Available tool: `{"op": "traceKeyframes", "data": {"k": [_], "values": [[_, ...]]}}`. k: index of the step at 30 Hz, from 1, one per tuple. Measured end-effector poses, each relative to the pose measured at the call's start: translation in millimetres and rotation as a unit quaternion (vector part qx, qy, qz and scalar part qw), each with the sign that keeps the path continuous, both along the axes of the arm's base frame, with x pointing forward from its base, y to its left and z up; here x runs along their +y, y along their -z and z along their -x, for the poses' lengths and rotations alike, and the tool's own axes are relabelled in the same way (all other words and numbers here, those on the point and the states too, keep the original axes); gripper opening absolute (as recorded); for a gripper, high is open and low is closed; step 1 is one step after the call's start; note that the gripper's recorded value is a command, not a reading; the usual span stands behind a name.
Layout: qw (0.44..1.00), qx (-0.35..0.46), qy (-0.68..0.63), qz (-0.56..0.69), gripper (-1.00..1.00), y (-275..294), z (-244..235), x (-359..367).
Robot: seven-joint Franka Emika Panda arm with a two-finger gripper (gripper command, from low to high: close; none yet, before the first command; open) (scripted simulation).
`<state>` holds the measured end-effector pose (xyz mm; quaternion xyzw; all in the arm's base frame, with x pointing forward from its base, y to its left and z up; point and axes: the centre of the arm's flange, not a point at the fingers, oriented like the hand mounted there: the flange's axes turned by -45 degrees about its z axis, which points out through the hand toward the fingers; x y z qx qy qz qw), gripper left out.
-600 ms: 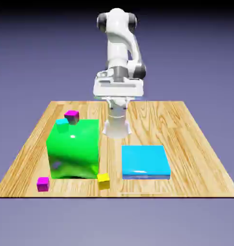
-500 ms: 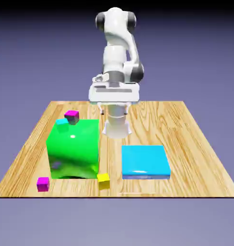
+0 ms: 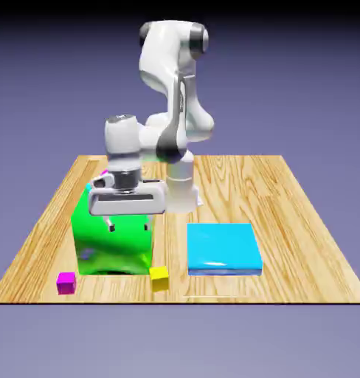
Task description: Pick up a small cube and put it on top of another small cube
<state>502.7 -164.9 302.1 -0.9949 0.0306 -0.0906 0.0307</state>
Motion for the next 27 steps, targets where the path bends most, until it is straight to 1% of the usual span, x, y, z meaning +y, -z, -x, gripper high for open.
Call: {"op": "traceKeyframes", "data": {"k": [6, 12, 19, 24, 26, 27], "values": [[0.997, 0.074, -0.001, -0.003, 0.00, 48, -10, -54], [0.991, 0.135, -0.012, 0.003, 0.00, 84, -16, -103], [0.980, 0.194, -0.043, 0.021, 0.00, 109, -24, -149], [0.972, 0.222, -0.072, 0.035, 0.00, 117, -33, -166], [0.972, 0.222, -0.072, 0.035, 0.00, 170, -23, -167], [0.972, 0.222, -0.072, 0.035, -1.00, 185, -20, -167]]}}
